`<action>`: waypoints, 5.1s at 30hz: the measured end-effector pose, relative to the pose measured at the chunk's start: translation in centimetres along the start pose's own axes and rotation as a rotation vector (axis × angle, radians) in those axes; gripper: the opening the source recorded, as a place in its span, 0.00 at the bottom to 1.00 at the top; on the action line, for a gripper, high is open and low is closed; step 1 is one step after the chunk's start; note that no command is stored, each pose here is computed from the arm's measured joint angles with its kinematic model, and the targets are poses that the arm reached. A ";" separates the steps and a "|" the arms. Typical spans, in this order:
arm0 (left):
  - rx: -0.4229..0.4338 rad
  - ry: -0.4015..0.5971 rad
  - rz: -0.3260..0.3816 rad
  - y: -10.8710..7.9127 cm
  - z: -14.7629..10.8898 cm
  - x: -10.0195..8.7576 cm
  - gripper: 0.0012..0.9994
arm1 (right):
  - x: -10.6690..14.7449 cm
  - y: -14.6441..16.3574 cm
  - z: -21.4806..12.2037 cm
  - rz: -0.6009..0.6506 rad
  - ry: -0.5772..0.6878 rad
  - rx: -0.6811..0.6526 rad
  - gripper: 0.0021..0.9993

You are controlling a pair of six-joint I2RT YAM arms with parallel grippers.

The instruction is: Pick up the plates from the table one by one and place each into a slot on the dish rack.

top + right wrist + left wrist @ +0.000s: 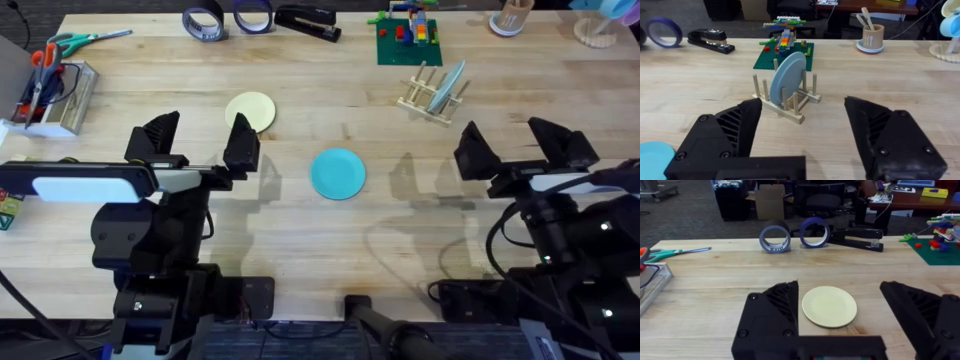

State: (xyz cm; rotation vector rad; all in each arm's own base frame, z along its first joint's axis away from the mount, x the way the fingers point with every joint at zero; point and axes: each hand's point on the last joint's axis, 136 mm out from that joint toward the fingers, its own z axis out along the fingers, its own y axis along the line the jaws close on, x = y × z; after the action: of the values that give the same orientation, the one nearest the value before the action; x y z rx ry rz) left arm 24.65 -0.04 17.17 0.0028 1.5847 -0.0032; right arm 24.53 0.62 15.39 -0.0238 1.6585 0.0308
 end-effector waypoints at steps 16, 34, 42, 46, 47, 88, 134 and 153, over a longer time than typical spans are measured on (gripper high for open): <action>0.000 0.006 0.000 0.0 0.0 0.1 0.99 | 0.0 0.0 0.0 0.000 0.000 0.000 0.99; -0.001 -0.063 0.008 0.0 -1.9 -6.4 0.99 | -4.3 0.4 -3.1 0.003 0.066 -0.018 1.00; -0.001 0.029 0.007 0.0 -6.2 -11.0 0.99 | -6.5 0.5 -4.9 0.007 0.161 -0.018 1.00; -0.001 0.133 0.002 0.0 -7.5 -12.0 0.99 | -7.5 0.5 -5.1 0.009 0.210 -0.018 1.00; -0.001 0.169 0.001 0.0 -7.7 -12.1 0.99 | -7.8 0.5 -5.0 0.009 0.226 -0.018 1.00; -0.057 1.120 -0.102 -0.1 -2.9 -11.5 0.96 | -11.5 0.6 -3.2 0.040 0.911 -0.021 1.00; 0.582 1.227 -0.418 -10.6 -2.3 -2.1 0.04 | -11.4 0.6 -3.2 0.040 0.912 -0.021 1.00; 0.655 1.352 -0.516 -11.8 -1.2 2.8 0.04 | -11.4 0.6 -3.2 0.040 0.912 -0.021 0.99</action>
State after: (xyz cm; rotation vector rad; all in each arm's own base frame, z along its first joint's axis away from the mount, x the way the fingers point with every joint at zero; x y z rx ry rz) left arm 23.40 -11.84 14.39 0.1313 2.8017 -1.1271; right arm 22.31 1.05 27.08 -0.0213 2.5711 0.0753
